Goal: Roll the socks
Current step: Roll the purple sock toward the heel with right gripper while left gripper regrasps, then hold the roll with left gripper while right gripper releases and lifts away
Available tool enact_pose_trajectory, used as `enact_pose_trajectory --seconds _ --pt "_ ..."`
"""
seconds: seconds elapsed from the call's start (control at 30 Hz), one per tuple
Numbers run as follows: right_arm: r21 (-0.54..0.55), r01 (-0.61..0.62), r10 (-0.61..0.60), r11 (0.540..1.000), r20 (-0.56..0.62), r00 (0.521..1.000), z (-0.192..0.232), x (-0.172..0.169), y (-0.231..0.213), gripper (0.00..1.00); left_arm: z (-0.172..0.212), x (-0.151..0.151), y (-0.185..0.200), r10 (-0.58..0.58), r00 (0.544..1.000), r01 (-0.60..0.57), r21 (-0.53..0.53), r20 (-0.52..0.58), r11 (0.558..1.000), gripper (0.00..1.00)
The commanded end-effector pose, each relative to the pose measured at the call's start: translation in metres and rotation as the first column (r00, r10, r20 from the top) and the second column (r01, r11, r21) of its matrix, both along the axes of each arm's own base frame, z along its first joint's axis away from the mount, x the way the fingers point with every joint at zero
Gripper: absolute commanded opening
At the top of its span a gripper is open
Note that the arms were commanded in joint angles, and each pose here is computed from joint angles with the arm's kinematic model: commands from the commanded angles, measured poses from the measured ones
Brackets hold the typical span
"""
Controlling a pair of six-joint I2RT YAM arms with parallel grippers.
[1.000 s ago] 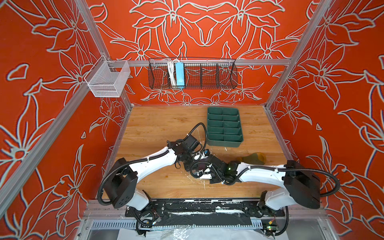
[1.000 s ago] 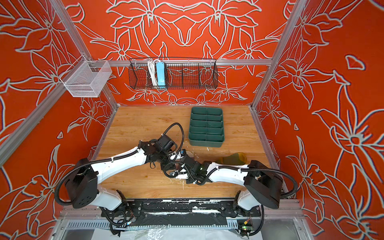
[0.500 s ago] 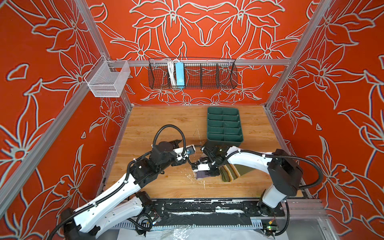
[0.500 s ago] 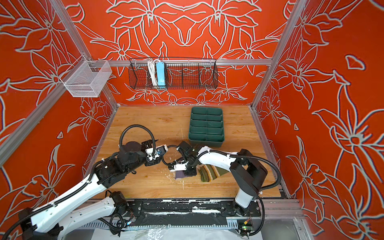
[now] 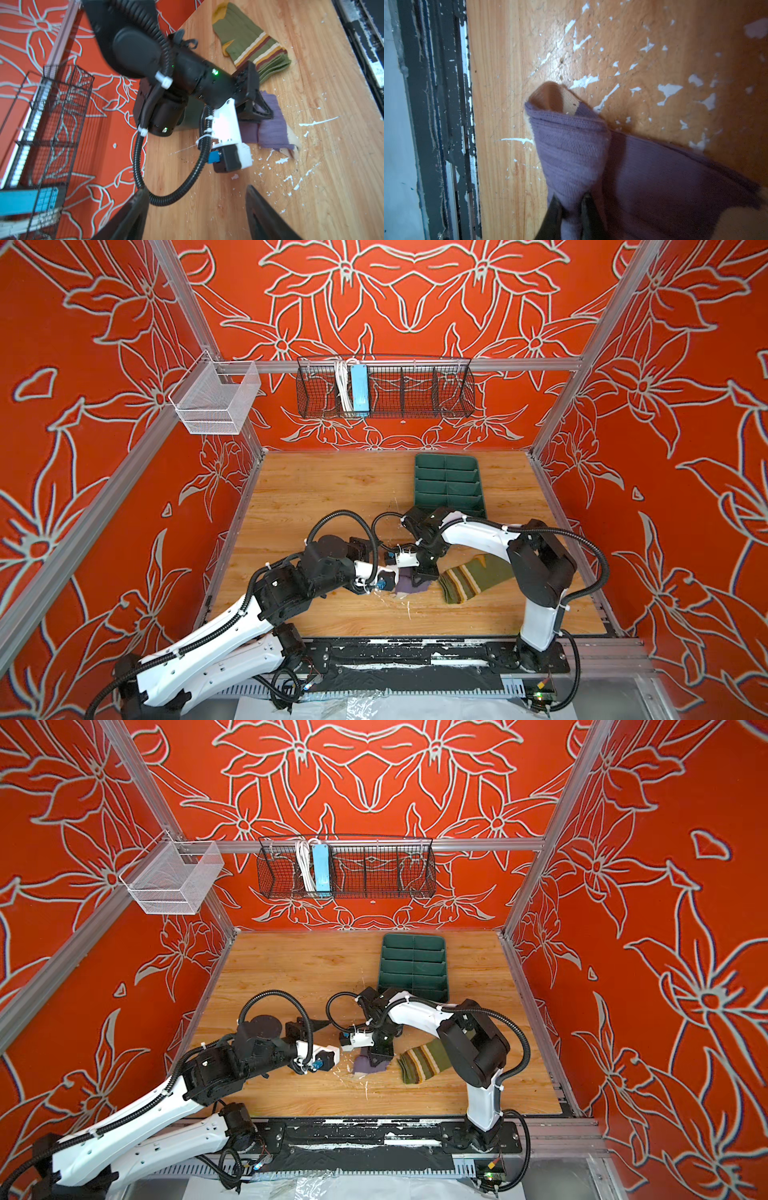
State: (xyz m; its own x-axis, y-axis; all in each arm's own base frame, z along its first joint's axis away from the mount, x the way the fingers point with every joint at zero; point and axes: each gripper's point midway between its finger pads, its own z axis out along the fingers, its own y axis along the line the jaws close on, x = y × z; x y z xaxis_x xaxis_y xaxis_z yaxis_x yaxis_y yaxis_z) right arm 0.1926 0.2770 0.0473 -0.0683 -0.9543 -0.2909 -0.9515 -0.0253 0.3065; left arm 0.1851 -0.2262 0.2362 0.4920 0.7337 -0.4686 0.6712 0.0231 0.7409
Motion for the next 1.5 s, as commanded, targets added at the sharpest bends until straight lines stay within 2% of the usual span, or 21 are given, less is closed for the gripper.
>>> enact_pose_trajectory --seconds 0.0,0.2,0.33,0.43,0.67,0.83,1.0,1.17,1.23,1.33,1.47 --pt "-0.018 -0.014 0.013 1.0 -0.063 0.998 -0.001 -0.006 -0.009 0.0 -0.012 -0.005 -0.018 -0.048 0.997 0.045 0.044 0.058 0.998 0.72" --pt "-0.003 0.0 0.0 1.0 -0.077 0.997 -0.005 -0.001 -0.009 0.0 -0.042 -0.021 -0.066 -0.083 0.994 0.08 0.049 0.069 0.996 0.67" --pt "0.014 0.007 -0.006 1.0 -0.076 0.997 -0.003 0.003 -0.009 0.0 -0.094 -0.03 -0.089 -0.048 0.998 0.045 0.103 0.026 0.994 0.62" --pt "0.02 0.01 -0.008 1.0 -0.073 0.997 -0.003 0.005 -0.009 0.0 -0.125 -0.025 -0.096 0.016 1.0 -0.015 0.12 -0.004 0.993 0.59" --pt "0.032 0.017 -0.014 0.999 -0.079 0.997 -0.003 0.007 -0.008 0.0 -0.164 0.006 -0.09 0.207 0.978 -0.2 0.16 -0.032 0.967 0.55" --pt "0.04 0.018 -0.014 0.999 -0.085 0.996 -0.002 0.006 -0.007 0.0 -0.187 0.017 -0.088 0.251 0.965 -0.234 0.186 -0.074 0.954 0.5" --pt "0.053 0.021 -0.016 0.998 -0.094 0.995 0.001 0.006 -0.005 0.0 -0.204 0.033 -0.083 0.307 0.95 -0.288 0.226 -0.053 0.93 0.36" --pt "0.075 0.027 -0.02 0.997 -0.091 0.996 0.007 0.007 -0.002 0.0 -0.215 0.035 -0.081 0.334 0.942 -0.312 0.252 -0.046 0.916 0.07" --pt "0.081 0.039 -0.035 0.996 -0.057 0.998 0.009 0.013 -0.002 0.0 -0.217 0.034 -0.078 0.341 0.939 -0.315 0.278 -0.048 0.907 0.03" --pt "0.117 0.092 -0.1 0.989 0.071 0.992 0.013 0.034 -0.003 0.22 -0.216 0.029 -0.068 0.359 0.931 -0.32 0.328 -0.064 0.889 0.0" --pt "0.227 0.213 -0.268 0.95 0.246 0.932 0.035 0.075 -0.009 0.44 -0.212 0.015 -0.055 0.371 0.919 -0.294 0.396 -0.134 0.87 0.0"
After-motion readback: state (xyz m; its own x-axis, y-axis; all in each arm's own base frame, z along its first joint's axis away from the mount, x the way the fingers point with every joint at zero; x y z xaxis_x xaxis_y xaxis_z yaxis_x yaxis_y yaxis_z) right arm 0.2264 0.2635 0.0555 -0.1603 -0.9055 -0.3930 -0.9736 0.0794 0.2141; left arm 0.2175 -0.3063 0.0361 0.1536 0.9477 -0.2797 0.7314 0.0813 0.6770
